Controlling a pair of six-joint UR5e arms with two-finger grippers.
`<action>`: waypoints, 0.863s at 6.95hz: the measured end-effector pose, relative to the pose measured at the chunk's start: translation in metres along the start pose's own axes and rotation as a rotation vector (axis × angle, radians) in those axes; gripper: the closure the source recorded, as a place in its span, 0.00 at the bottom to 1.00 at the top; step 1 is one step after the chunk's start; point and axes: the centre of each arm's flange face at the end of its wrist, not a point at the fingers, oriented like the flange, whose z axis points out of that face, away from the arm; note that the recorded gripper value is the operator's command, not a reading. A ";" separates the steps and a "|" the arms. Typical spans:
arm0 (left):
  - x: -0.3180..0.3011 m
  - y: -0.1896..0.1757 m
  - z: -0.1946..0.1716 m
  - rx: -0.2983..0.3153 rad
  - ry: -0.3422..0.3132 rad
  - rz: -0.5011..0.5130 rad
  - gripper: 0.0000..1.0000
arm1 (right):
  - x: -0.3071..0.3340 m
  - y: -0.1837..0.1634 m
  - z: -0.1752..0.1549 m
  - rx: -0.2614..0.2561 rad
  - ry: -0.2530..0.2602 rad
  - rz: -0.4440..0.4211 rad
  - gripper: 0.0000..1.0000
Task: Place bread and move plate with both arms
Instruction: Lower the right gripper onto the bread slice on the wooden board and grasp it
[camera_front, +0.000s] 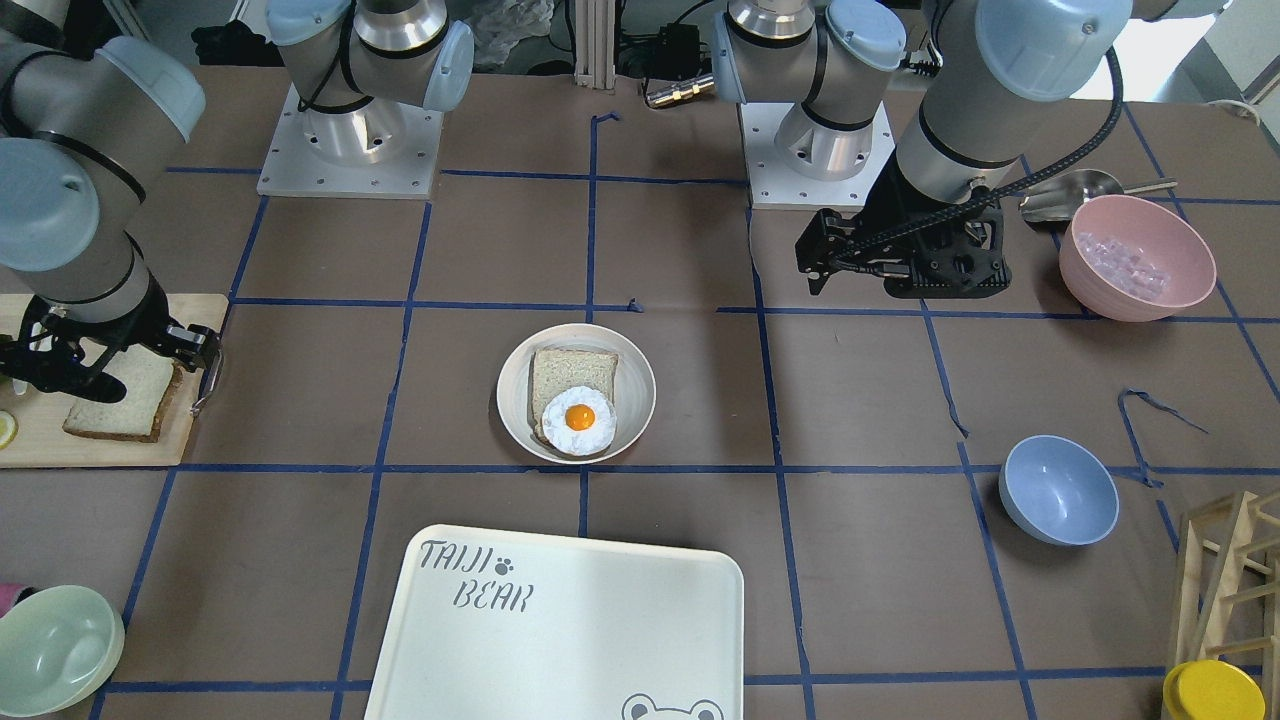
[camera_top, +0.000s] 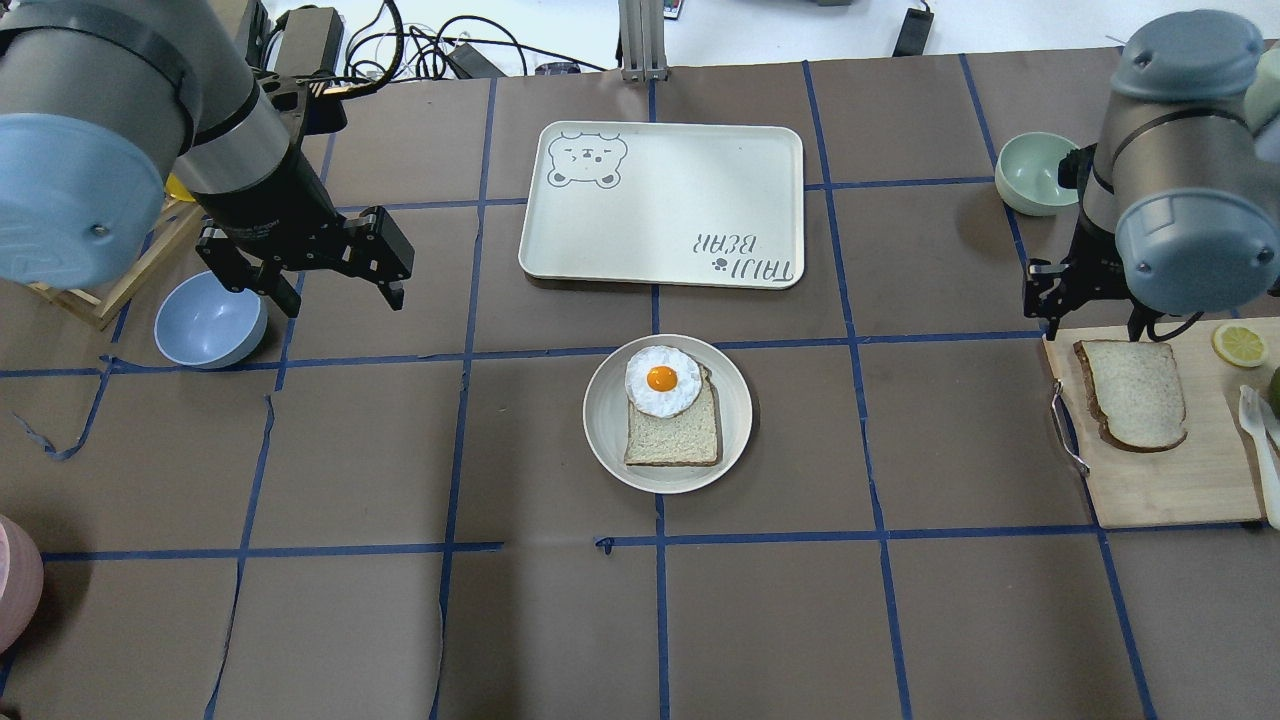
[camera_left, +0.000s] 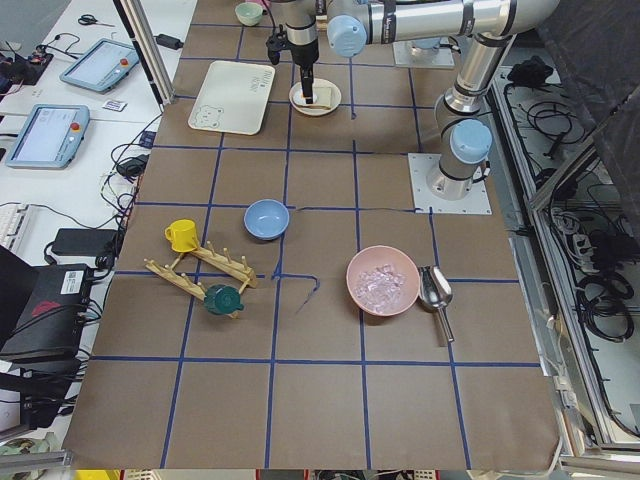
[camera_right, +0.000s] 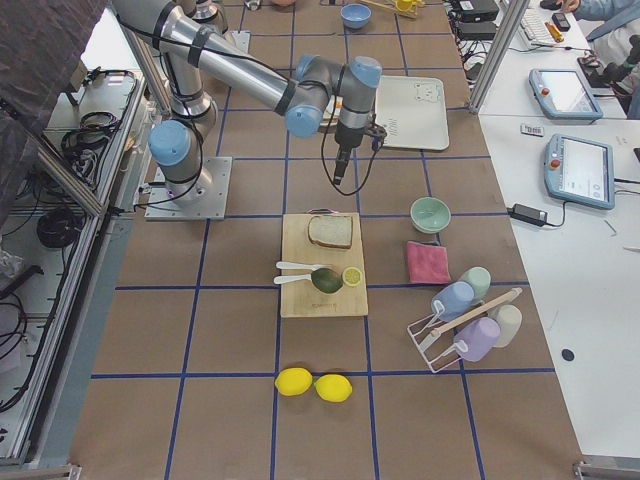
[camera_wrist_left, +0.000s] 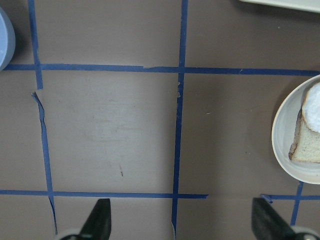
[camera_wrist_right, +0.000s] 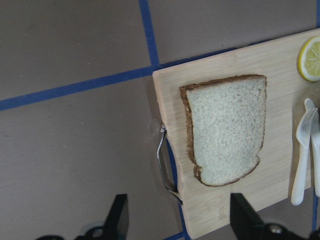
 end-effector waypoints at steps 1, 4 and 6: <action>-0.001 0.000 0.000 0.000 0.000 -0.001 0.00 | 0.008 -0.005 0.035 0.028 0.022 -0.047 0.34; -0.002 0.000 0.000 0.000 0.002 -0.003 0.00 | 0.012 -0.008 0.088 0.050 0.035 -0.127 0.46; -0.002 -0.001 0.000 0.000 0.002 -0.003 0.00 | 0.010 -0.007 0.097 0.035 0.036 -0.147 0.52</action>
